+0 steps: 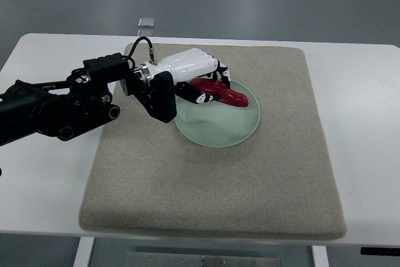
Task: Place red pepper on plate with left hand
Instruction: 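Carry the pepper with the left hand onto the green plate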
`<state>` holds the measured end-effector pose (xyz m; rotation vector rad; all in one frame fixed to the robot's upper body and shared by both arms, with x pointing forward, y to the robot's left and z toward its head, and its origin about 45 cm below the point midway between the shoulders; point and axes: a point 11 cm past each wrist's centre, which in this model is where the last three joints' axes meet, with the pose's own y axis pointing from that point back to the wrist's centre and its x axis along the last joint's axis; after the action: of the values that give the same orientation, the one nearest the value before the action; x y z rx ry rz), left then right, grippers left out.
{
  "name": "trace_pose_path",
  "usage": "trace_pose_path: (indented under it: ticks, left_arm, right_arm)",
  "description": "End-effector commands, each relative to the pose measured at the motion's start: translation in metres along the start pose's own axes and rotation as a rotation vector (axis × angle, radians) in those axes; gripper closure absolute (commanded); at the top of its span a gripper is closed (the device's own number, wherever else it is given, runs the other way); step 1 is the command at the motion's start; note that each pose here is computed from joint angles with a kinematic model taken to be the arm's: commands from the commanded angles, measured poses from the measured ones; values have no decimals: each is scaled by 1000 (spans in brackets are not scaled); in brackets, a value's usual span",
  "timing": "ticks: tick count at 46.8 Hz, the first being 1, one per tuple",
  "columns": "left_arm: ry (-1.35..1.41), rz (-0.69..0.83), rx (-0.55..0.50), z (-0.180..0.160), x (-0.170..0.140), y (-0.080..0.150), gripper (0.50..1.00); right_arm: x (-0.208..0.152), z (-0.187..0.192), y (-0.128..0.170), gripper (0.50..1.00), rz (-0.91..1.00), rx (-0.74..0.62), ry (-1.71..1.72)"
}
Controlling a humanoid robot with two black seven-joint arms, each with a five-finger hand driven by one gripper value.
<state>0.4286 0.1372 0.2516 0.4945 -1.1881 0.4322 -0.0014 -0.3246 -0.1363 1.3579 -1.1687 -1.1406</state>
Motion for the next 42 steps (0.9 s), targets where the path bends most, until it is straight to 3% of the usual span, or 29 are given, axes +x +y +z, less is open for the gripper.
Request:
trace_pose_path:
  ticks: [1,42]
  left_arm:
    - [1,-9,-11,3,-4,-2,1000]
    - [5,-28,-40,14,-20,-11,995]
  right_arm:
    - [0,0,0,568,0,0,0]
    - [0,0,0,568,0,0,0]
